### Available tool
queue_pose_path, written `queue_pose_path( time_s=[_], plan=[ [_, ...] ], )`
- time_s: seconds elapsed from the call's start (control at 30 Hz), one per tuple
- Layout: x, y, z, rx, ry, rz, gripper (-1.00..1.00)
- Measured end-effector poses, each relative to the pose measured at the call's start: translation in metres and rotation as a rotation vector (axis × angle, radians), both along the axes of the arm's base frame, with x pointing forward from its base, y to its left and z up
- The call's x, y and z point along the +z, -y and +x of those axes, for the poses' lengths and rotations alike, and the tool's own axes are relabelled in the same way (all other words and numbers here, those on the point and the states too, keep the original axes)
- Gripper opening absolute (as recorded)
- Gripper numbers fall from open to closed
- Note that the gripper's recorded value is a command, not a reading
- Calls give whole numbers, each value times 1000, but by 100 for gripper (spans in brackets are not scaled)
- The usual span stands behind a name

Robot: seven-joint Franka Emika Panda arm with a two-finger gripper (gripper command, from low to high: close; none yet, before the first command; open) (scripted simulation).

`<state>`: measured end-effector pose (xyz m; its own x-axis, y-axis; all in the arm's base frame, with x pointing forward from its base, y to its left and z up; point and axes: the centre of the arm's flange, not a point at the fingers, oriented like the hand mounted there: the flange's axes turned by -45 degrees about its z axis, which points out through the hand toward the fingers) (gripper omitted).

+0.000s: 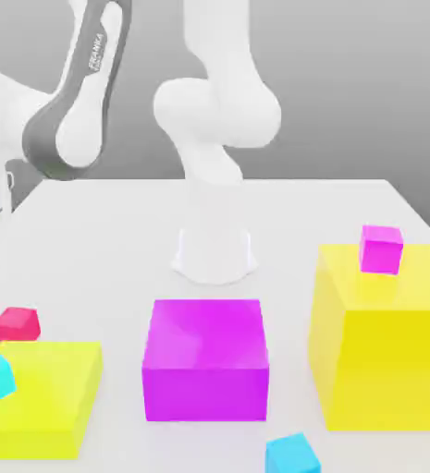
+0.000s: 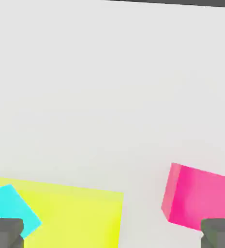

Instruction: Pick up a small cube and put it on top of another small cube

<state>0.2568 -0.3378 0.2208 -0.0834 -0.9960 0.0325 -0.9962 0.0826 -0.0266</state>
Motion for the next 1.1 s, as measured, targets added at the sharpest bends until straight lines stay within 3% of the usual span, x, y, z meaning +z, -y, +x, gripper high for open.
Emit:
queue_pose_path(
  time_s=[0.23, 0.27, 0.5, 0.7, 1.0, 1.1],
  plan=[
    [-83, -1, -16, -70, -23, 35, 0],
    [-88, -2, -17, -70, -23, 35, -100],
    [-87, -2, -17, -71, -22, 34, -100],
    [-30, -1, -13, -65, -21, 35, -100],
    [68, -38, 144, 218, -25, 32, -100],
    [46, -38, 155, 230, -25, 32, -100]
  ],
)
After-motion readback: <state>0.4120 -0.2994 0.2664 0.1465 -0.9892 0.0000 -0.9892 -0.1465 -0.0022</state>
